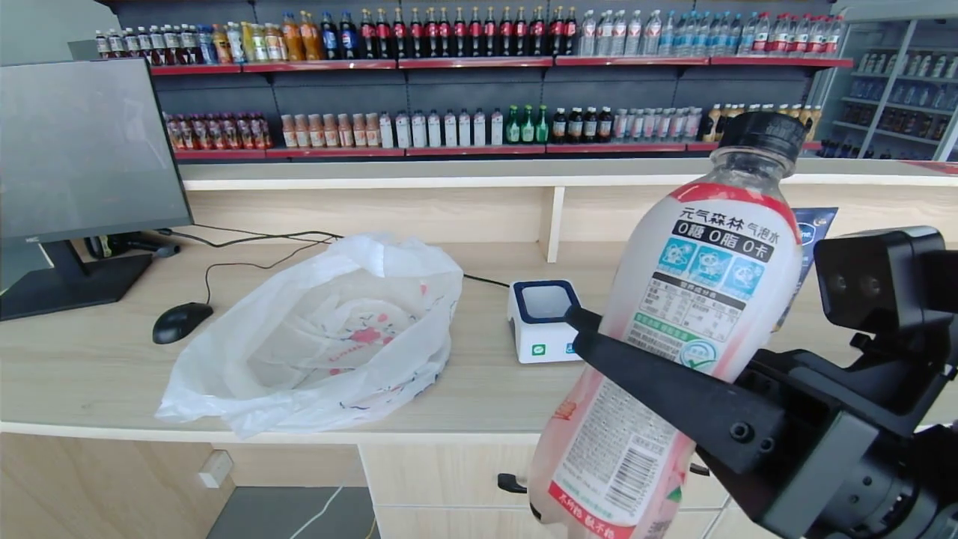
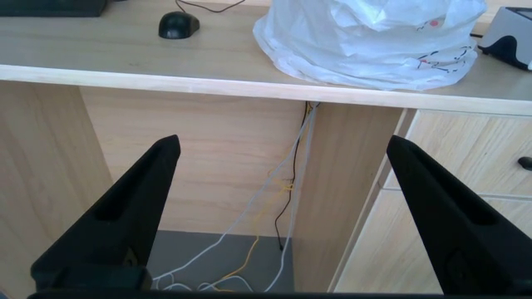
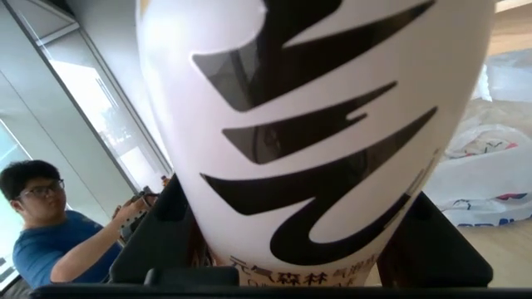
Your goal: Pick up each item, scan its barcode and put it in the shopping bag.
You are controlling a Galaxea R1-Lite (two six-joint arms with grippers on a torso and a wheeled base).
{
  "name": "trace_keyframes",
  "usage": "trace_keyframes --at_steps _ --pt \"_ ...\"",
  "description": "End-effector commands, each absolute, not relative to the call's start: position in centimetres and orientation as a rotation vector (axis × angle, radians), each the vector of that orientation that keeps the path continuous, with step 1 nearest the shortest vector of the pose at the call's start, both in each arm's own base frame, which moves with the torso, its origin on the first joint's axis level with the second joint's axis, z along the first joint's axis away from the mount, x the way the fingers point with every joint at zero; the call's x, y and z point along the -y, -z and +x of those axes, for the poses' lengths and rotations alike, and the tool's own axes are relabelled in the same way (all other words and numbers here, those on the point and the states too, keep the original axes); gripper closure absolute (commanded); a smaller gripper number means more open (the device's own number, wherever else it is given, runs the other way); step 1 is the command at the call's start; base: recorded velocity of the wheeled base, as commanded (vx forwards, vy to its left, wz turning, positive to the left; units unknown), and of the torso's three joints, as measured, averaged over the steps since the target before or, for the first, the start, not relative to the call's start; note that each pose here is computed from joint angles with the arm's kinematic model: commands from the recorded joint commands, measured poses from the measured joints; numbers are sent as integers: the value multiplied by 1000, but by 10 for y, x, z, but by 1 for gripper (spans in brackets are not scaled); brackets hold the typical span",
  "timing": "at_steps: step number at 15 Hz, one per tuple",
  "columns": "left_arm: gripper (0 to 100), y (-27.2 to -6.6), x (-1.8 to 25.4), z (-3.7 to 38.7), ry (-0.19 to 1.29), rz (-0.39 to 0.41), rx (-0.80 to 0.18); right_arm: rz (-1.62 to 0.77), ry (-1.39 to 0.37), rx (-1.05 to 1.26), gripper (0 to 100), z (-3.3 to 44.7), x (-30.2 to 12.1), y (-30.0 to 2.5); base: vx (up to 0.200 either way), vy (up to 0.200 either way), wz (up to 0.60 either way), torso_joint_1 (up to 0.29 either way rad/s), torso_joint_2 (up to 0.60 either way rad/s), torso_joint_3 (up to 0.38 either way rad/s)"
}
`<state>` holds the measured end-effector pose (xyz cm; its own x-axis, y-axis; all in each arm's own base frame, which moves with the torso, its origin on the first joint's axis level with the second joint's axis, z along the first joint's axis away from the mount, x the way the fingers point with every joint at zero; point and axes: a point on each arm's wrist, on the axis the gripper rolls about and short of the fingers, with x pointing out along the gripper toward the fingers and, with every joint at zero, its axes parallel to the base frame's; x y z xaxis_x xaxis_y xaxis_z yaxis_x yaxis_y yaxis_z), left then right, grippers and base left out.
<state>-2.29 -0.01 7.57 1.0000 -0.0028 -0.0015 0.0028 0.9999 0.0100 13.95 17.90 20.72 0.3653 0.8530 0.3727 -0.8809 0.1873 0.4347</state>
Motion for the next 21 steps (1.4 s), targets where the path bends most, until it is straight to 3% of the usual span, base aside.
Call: trace_keyframes --at_steps 1,15,21 --pt "0 -76 0 -23 2 9 -2 651 -1225 59 100 138 -178 -209 0 0 0 0 0 0" --pt "0 -76 0 -23 3 9 -2 657 -1267 22 100 126 -180 -205 0 0 0 0 0 0" --pt "0 -76 0 -23 3 9 -2 525 -1263 42 100 127 -188 -192 0 0 0 0 0 0"
